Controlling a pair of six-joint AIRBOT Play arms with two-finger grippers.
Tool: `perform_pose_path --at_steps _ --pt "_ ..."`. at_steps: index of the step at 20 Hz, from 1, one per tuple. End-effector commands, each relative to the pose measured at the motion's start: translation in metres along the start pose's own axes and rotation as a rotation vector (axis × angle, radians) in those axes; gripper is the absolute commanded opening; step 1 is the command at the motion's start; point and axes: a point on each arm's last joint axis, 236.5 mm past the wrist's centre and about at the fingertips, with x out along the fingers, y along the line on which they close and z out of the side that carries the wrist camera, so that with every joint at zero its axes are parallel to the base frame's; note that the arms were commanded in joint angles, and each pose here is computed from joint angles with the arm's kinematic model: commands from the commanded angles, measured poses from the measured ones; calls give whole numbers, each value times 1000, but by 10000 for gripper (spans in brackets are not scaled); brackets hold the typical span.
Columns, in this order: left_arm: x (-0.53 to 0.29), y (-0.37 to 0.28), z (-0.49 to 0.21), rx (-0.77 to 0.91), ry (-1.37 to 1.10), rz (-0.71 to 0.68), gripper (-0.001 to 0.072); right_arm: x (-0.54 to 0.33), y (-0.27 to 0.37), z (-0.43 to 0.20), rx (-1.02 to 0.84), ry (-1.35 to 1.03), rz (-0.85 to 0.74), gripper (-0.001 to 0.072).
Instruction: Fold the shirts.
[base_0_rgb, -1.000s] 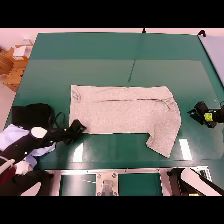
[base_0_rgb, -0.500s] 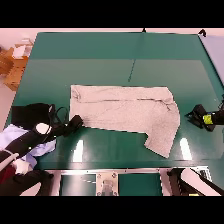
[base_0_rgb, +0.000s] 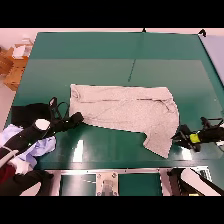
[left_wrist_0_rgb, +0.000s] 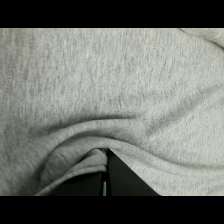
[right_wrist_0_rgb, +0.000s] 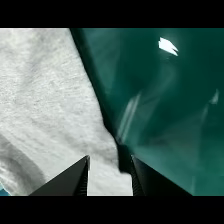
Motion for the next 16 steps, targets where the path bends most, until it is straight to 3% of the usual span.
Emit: perform_pose_path --at_steps 1,4,6,8,11,16 --pt "0 -2 -4 24 19 -5 21 28 20 7 13 -83 153 310" --pt "-1 -1 -9 39 42 -2 21 21 43 25 -74 -172 244 285" --pt "-1 1 -12 68 52 8 21 14 53 31 -110 -195 278 180" --pt "-3 3 -14 132 68 23 20 6 60 29 -151 -179 288 14" --pt "-19 -2 -17 212 112 57 19 -9 64 20 -188 -144 269 13" --pt "-72 44 -16 346 222 367 19 -29 12 13 -88 -216 18 12"
